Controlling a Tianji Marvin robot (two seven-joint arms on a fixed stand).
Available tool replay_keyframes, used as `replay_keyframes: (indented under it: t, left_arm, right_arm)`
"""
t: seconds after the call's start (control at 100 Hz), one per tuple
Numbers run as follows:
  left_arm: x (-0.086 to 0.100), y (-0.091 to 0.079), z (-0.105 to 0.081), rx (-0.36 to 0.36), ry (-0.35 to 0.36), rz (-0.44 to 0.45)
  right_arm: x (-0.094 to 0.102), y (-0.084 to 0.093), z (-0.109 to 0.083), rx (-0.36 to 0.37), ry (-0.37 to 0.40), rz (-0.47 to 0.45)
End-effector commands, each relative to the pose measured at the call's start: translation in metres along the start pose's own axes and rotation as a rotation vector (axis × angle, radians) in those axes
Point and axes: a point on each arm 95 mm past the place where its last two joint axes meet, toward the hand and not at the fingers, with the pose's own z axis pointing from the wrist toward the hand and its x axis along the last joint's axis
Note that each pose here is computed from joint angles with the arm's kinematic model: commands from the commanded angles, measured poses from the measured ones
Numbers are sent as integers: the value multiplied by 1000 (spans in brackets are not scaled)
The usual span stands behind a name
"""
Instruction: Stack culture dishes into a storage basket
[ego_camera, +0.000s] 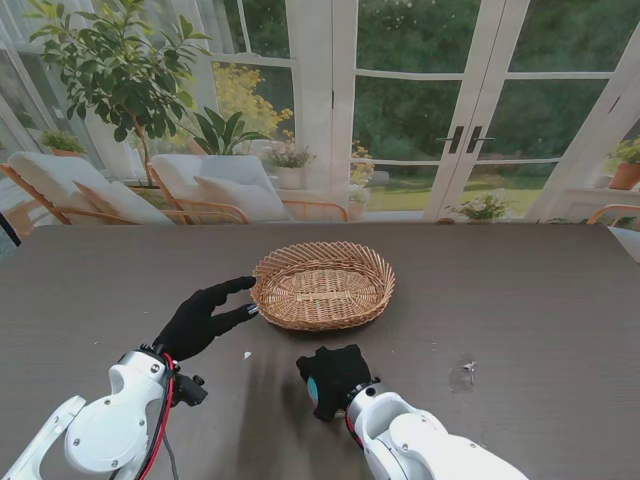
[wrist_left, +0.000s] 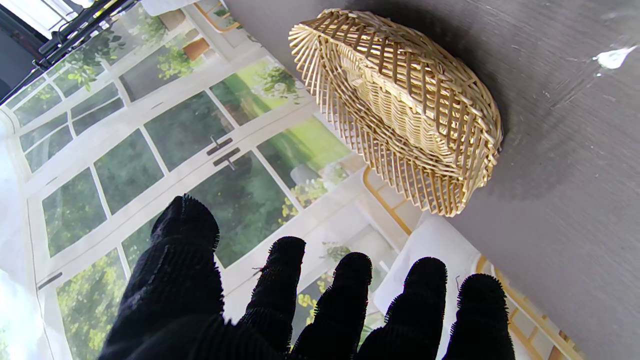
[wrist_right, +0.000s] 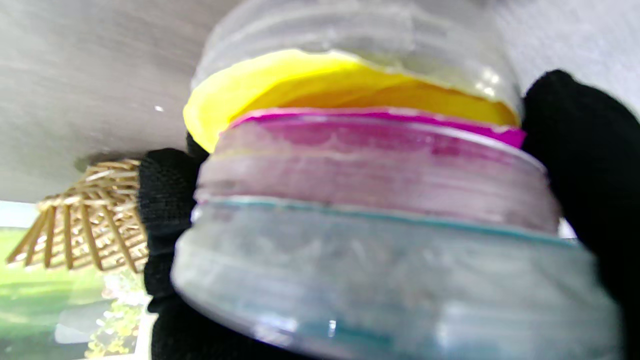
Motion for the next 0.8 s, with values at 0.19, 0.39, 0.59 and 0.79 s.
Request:
replay_keyframes:
  t: [0.19,0.39,0.59,0.79]
  left_arm:
    - [3,2,-2,-10,5,-6]
    - [3,2,-2,-7,4,-5]
    - [2,2,-3,-2,-12,-8]
    - [-4,2,-5,-7,-40,-7]
  right_arm:
    - [4,29,-4,-13,39,6]
    - [0,46,0,1,43,19]
    - [-2,63,13,5,40,32]
    - [-4,80,29,2,29,43]
